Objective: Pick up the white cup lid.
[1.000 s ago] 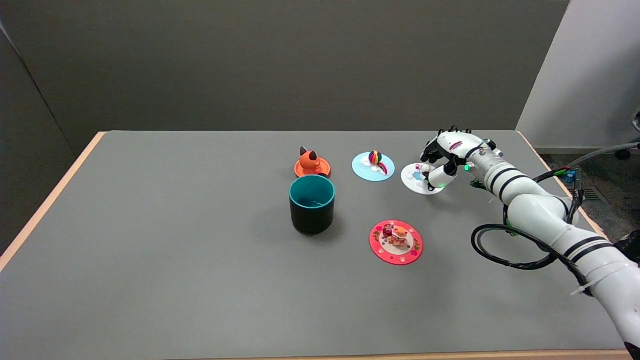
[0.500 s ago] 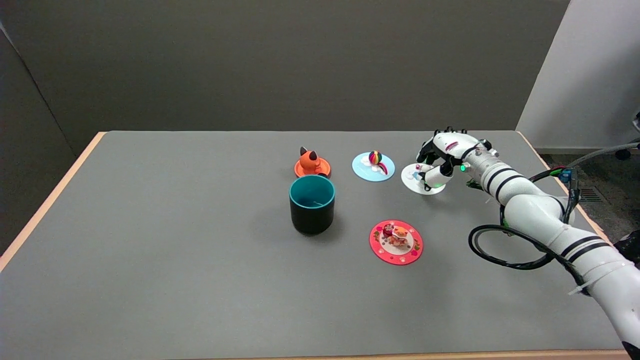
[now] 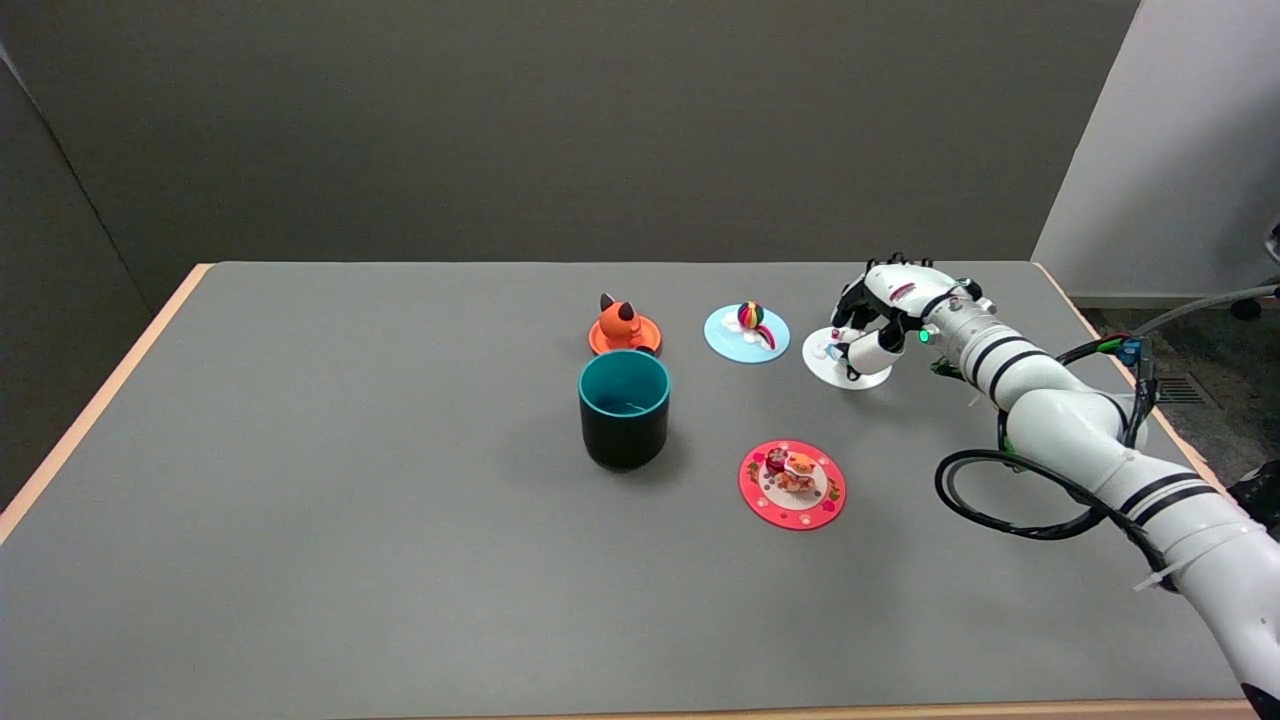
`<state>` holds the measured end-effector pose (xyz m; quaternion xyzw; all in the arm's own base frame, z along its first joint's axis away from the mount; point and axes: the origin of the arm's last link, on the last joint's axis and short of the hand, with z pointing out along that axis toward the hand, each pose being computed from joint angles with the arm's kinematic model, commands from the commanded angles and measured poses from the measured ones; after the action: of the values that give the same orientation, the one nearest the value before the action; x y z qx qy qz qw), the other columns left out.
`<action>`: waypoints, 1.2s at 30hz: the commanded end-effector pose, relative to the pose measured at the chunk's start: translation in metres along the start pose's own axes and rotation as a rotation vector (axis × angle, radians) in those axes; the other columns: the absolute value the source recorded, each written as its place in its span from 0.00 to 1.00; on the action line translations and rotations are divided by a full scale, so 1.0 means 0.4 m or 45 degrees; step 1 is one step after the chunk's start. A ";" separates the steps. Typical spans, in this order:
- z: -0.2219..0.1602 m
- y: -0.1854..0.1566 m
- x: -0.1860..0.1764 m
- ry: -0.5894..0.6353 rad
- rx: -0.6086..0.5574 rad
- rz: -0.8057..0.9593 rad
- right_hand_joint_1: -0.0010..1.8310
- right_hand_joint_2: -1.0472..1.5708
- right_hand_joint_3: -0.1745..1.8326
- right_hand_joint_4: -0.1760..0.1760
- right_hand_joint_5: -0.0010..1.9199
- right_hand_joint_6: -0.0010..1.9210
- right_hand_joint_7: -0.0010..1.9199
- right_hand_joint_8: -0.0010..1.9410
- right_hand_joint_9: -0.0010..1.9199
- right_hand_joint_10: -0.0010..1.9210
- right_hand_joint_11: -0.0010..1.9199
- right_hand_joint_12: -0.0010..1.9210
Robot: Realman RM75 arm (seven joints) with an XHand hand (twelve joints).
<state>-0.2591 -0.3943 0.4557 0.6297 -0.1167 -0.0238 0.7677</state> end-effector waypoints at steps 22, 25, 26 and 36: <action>-0.009 0.009 -0.010 0.009 -0.011 0.006 0.65 0.83 0.15 0.37 0.42 0.58 0.46 0.67 0.39 0.29 0.08 0.17; -0.011 0.008 -0.014 0.006 -0.010 0.007 0.54 0.82 0.20 0.75 0.43 0.64 0.44 0.38 0.41 0.24 0.12 0.10; -0.012 0.009 -0.014 0.005 -0.012 0.008 0.54 0.82 0.20 0.75 0.43 0.64 0.45 0.32 0.41 0.24 0.12 0.09; -0.019 0.015 -0.021 0.003 -0.021 0.021 0.51 0.65 0.52 0.55 0.43 0.19 0.47 0.20 0.41 0.19 0.11 0.08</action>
<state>-0.2641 -0.3883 0.4578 0.6254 -0.1175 -0.0213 0.7712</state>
